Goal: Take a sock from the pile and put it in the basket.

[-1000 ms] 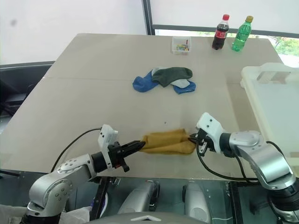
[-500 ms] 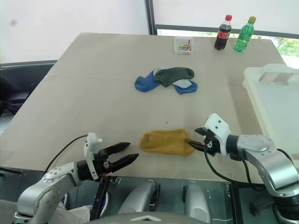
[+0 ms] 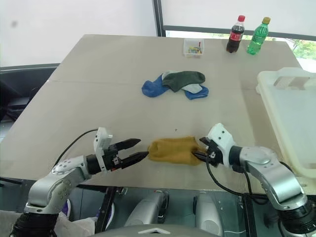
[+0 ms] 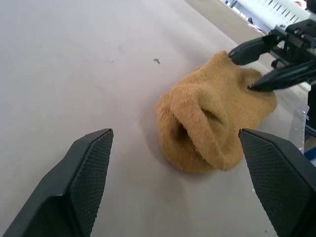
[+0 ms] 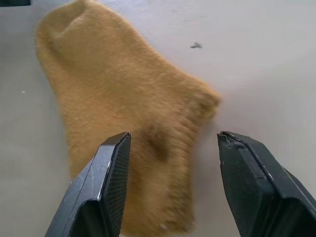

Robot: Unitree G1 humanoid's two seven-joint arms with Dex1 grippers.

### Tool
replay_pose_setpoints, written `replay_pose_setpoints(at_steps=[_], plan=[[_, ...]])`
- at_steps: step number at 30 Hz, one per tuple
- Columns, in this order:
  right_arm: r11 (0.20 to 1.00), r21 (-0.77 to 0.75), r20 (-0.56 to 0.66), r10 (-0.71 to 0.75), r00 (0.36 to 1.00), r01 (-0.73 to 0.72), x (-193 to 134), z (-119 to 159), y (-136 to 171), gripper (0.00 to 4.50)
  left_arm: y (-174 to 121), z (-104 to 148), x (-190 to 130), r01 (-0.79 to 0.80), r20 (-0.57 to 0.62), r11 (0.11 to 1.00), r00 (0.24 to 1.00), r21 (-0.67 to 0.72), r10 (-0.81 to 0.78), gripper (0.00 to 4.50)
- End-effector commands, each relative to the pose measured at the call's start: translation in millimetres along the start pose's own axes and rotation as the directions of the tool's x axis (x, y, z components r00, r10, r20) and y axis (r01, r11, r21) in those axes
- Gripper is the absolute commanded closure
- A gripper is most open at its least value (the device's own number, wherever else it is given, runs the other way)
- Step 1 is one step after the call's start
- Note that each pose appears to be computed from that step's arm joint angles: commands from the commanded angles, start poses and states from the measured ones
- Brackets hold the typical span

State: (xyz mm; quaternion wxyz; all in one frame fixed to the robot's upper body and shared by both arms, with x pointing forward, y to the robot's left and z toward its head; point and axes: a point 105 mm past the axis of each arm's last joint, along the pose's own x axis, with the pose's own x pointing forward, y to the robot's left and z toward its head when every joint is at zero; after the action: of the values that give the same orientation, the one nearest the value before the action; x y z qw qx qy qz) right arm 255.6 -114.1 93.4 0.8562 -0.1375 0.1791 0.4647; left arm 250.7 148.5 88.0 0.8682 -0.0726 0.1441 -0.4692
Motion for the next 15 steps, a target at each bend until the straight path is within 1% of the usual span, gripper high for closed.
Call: replay_pose_setpoints(at_steps=[1, 3, 6, 13, 15], plan=[[0.999, -0.03, -0.034, -0.045, 0.998, 0.044, 7, -8, -8, 1.67, -2, 8, 5, 0.023, 0.014, 0.999, 1.0, 0.047, -0.024, 0.22], [0.998, -0.035, -0.039, -0.06, 0.997, 0.059, 8, -11, -11, 1.67, -1, 9, 7, 0.022, 0.016, 0.998, 1.0, 0.05, -0.023, 0.22], [0.999, -0.03, -0.003, -0.045, 0.999, 0.045, 5, -5, -9, 1.67, -1, 10, 8, 0.026, 0.014, 0.998, 1.0, 0.054, -0.027, 0.22], [0.997, -0.062, 0.012, -0.036, 0.999, 0.037, 0, -1, -6, 1.67, -7, 7, 8, 0.066, -0.012, 0.997, 0.998, 0.042, -0.065, 0.22], [0.996, -0.074, 0.035, -0.042, 0.999, 0.044, -3, 4, -6, 1.67, -9, 8, 7, 0.076, -0.019, 0.996, 0.997, 0.042, -0.075, 0.22]])
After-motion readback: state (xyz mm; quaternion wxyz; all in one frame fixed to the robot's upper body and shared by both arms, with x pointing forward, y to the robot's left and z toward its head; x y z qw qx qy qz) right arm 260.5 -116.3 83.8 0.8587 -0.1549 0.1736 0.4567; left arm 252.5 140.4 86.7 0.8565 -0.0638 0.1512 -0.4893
